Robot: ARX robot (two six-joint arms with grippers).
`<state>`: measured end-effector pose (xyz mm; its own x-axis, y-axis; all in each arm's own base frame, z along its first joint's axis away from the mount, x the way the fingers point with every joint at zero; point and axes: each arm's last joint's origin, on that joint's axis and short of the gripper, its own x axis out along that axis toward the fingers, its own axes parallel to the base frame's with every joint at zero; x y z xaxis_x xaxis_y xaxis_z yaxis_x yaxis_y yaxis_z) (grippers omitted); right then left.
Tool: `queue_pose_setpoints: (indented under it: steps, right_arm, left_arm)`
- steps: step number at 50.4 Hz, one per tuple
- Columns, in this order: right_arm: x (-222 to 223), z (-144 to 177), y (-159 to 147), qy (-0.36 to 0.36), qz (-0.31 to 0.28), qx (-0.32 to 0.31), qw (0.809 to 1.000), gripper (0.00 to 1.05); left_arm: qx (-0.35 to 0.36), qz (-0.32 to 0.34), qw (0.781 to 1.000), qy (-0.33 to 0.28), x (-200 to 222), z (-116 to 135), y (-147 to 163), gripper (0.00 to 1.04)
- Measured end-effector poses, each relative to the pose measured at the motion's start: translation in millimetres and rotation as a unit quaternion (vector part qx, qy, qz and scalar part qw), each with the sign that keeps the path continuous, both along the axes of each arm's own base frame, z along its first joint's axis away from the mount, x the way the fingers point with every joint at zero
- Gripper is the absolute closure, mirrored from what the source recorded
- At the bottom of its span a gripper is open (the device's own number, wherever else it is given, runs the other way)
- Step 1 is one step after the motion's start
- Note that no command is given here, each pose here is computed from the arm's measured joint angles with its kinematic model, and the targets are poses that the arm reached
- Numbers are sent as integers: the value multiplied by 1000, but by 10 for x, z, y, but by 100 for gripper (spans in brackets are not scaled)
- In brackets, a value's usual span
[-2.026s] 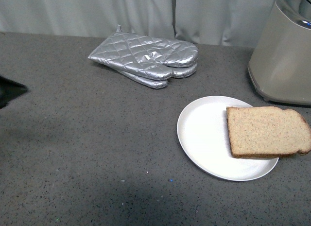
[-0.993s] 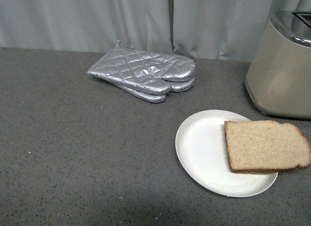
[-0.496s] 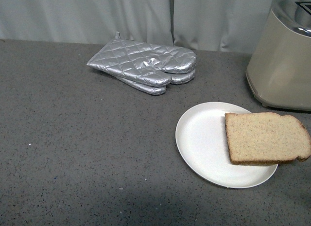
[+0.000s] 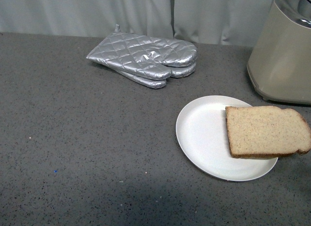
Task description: Put bread into toaster
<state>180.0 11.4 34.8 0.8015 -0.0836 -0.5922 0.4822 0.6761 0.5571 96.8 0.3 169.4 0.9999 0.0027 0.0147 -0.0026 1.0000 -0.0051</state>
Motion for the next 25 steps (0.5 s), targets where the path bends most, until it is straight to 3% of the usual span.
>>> queue_pose_setpoints:
  steps: [25]
  right_arm:
    - [622,-45,193,-10,17,32,999,9]
  left_arm:
    - [0,0,1000,0,0,0,0,7]
